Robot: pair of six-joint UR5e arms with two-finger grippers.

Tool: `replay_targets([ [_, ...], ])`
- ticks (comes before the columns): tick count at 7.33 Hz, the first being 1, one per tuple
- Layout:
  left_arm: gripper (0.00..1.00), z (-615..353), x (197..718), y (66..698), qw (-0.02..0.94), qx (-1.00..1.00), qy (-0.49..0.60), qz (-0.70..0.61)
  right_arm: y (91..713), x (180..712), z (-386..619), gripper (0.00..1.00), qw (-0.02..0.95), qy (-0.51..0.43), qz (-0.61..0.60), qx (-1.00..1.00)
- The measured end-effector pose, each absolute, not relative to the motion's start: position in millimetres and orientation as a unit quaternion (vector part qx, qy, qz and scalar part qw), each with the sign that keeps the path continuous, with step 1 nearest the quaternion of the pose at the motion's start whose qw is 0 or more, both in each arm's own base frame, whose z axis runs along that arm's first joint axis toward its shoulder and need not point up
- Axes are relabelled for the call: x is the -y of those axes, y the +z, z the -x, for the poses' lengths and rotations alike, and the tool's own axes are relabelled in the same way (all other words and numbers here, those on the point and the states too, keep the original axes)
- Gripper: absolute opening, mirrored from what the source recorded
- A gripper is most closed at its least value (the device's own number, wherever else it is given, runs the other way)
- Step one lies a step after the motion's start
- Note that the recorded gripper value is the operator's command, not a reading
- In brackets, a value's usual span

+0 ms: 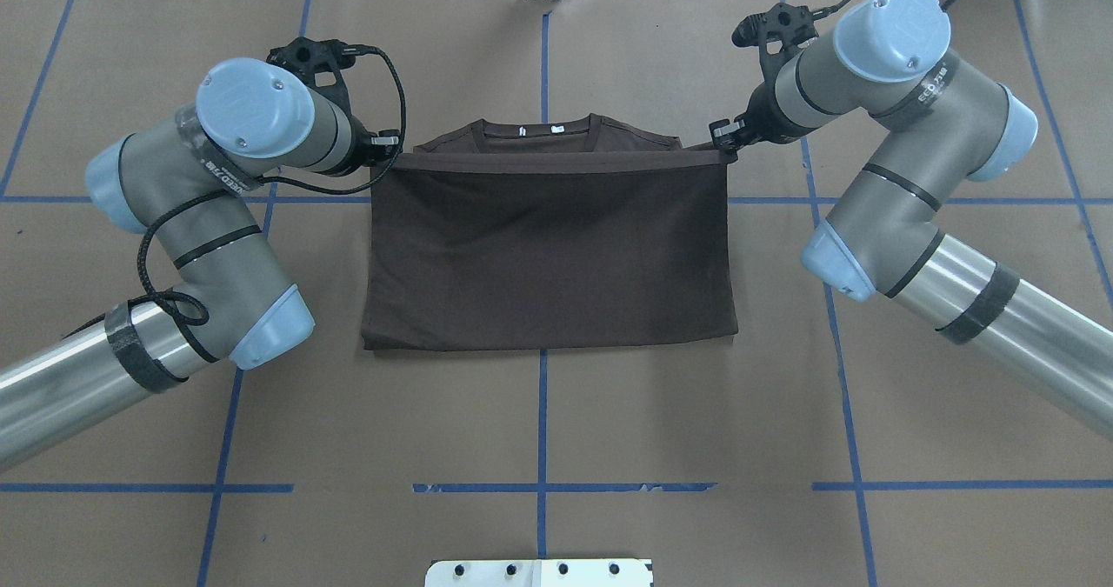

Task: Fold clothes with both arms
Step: 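Lift the hem with both grippers and fold it up toward the collar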

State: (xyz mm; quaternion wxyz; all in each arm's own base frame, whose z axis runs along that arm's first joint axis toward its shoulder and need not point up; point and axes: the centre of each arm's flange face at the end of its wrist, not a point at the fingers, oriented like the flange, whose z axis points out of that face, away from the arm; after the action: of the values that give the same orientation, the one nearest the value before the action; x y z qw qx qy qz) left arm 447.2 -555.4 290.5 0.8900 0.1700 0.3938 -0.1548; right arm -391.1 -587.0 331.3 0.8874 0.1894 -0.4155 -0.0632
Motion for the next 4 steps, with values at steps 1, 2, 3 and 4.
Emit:
replay_targets([
  [1, 0.0, -451, 564, 294, 0.89, -0.391, -0.157, -0.171, 330, 595, 398, 0.0, 0.889, -0.062, -0.186, 0.413],
  [2, 0.0, -454, 569, 298, 0.892, -0.388, -0.158, -0.17, 328, 606, 406, 0.0, 0.891, -0.06, -0.183, 0.41],
  [3, 0.0, -456, 572, 302, 0.894, -0.384, -0.159, -0.169, 328, 615, 412, 0.0, 0.894, -0.059, -0.179, 0.407],
  [4, 0.0, -458, 575, 307, 0.896, -0.38, -0.161, -0.167, 328, 624, 415, 0.0, 0.896, -0.056, -0.176, 0.403],
])
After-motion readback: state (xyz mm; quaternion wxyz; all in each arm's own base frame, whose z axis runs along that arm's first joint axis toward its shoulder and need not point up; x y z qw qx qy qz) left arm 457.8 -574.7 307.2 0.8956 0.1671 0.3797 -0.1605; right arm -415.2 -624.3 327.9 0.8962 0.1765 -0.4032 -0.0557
